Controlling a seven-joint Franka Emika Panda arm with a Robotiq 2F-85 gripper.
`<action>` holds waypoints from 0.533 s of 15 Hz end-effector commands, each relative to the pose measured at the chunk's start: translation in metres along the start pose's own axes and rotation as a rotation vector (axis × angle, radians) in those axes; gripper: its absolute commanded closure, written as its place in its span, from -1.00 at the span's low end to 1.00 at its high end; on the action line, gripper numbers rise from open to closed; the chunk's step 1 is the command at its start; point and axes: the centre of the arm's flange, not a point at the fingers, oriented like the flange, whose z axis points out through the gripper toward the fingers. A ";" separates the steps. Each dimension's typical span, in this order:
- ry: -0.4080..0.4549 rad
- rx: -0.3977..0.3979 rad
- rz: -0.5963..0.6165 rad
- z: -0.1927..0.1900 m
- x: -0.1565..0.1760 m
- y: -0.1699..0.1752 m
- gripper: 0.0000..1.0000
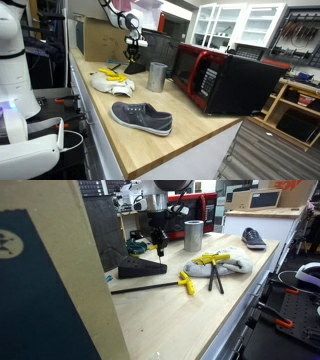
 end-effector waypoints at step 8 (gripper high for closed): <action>0.007 0.005 0.581 -0.012 -0.026 -0.024 0.96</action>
